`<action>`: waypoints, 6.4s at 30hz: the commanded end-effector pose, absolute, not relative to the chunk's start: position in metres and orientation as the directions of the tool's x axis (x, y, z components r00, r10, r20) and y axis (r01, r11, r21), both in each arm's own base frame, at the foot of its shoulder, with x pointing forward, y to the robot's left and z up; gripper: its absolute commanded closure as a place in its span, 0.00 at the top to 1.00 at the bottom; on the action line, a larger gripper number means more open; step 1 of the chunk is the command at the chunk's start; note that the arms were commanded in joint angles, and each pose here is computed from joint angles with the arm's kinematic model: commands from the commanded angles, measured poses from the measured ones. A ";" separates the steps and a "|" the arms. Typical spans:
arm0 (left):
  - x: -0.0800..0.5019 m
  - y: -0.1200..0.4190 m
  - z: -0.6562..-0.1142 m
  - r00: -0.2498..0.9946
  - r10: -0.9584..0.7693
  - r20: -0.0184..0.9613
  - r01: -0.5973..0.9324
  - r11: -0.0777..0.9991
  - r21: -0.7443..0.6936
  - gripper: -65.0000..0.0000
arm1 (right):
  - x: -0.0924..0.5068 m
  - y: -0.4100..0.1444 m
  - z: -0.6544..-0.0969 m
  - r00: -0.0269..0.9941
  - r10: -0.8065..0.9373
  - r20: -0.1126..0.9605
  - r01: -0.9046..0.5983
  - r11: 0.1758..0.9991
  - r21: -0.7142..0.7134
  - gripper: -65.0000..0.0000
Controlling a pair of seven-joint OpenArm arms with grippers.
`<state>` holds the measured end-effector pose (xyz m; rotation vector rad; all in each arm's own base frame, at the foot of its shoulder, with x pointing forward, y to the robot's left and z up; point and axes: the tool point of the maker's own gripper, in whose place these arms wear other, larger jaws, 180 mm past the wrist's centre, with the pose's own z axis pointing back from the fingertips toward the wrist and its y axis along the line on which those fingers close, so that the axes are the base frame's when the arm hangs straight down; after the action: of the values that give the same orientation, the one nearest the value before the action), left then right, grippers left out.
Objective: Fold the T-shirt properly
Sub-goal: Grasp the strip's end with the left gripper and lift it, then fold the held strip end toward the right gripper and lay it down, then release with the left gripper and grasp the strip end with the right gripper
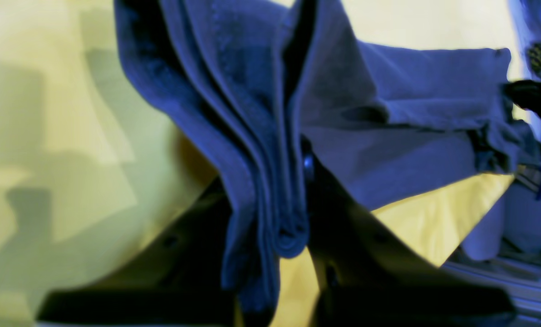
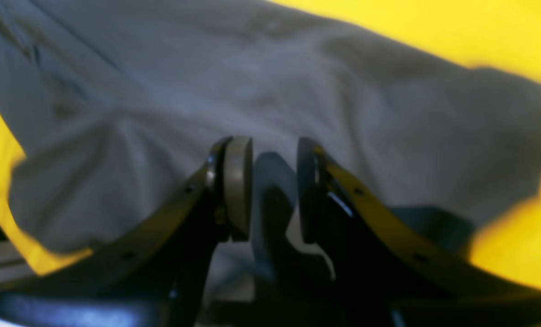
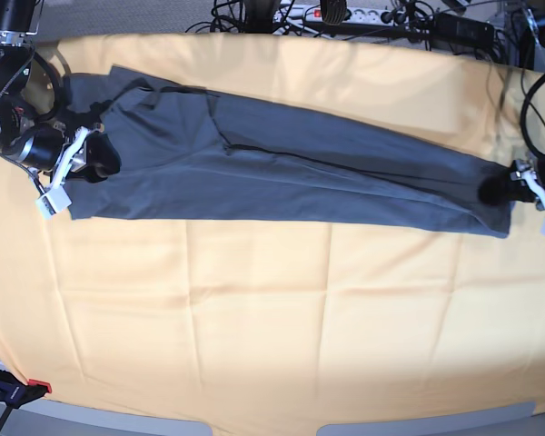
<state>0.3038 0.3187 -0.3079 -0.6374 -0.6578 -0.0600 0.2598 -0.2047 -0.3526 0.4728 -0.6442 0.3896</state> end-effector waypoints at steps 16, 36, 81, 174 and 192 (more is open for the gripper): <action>0.315 0.332 -0.242 0.707 0.161 0.689 0.327 0.789 -0.520 0.00 | 0.266 -0.185 -0.349 0.711 0.138 0.690 -0.481 0.810 0.334 0.30; 0.290 0.216 -0.255 0.658 0.081 0.749 0.534 0.650 -0.540 0.00 | 0.266 -0.177 -0.350 0.709 0.114 0.696 -0.478 0.804 0.355 0.30; 0.289 0.122 -0.272 0.626 0.209 0.752 0.617 0.457 -0.641 0.00 | 0.273 -0.176 -0.343 0.694 0.117 0.711 -0.489 0.801 0.346 0.30; 0.301 0.272 -0.289 0.612 0.264 0.746 0.227 0.844 -0.485 0.00 | 0.289 -0.189 -0.201 0.414 0.228 0.881 -0.650 0.752 0.111 0.00; 0.291 0.268 -0.298 0.634 0.275 0.723 0.217 0.834 -0.507 0.00 | 0.284 -0.019 -0.234 0.343 0.184 0.921 -0.807 0.559 0.189 0.00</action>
<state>0.2841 0.2649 -0.3139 -0.6048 -0.8482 0.0525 0.2804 -0.0241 -0.2526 0.6920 -0.9540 0.7161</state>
